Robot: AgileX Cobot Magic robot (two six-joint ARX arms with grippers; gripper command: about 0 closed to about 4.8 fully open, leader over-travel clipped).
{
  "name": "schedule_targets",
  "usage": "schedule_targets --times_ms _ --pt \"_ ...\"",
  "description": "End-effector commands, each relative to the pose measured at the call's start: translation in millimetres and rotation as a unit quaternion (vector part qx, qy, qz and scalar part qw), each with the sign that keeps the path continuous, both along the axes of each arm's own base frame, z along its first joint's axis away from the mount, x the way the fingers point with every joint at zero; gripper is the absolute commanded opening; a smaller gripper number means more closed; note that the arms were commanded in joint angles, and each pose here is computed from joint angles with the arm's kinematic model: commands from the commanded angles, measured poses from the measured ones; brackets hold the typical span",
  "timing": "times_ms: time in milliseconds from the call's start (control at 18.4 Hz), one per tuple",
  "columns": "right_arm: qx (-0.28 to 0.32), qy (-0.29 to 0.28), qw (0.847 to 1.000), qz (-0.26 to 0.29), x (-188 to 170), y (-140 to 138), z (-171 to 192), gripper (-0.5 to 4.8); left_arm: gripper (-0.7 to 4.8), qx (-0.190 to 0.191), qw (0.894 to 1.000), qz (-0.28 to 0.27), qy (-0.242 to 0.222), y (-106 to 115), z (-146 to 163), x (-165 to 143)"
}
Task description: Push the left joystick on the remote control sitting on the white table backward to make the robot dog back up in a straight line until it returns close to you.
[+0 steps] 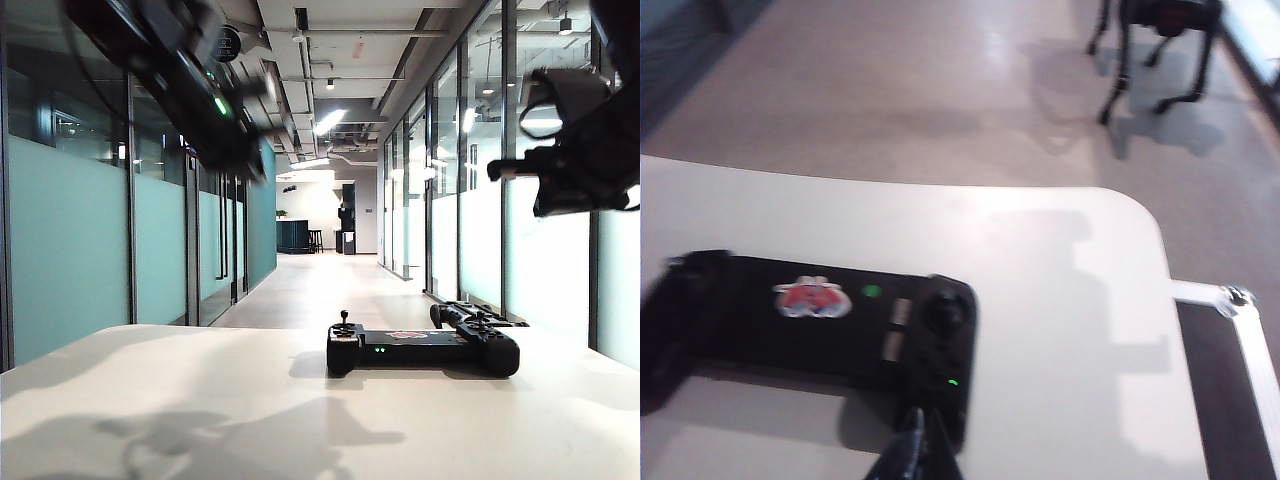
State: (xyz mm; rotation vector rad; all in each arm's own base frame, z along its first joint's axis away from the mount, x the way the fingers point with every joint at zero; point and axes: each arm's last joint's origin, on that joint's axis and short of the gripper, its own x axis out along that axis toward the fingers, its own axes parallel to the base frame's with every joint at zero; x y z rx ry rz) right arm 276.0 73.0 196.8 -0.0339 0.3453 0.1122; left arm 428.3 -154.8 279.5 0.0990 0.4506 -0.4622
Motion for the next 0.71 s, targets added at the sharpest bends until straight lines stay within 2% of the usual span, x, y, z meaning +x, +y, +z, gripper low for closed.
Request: schedule_targets --times_ms 54,163,272,435,706 --pt "0.008 -0.010 0.999 0.040 -8 0 12 -0.03 -0.05 -0.015 0.998 0.014 -0.051 12 8 -33" --pt "0.010 -0.016 0.999 0.048 -15 -1 23 -0.03 -0.06 -0.017 0.997 0.027 -0.072 26 6 -69" --pt "0.010 -0.025 0.998 0.049 -24 -4 34 -0.03 -0.05 -0.040 0.996 0.034 -0.077 38 2 -105" --pt "0.011 -0.033 0.998 0.058 -34 -6 45 -0.03 -0.06 -0.037 0.994 0.052 -0.085 54 -1 -147" --pt "0.008 -0.039 0.997 0.073 -49 -10 57 -0.03 -0.05 -0.050 0.989 0.059 -0.126 80 -18 -217"
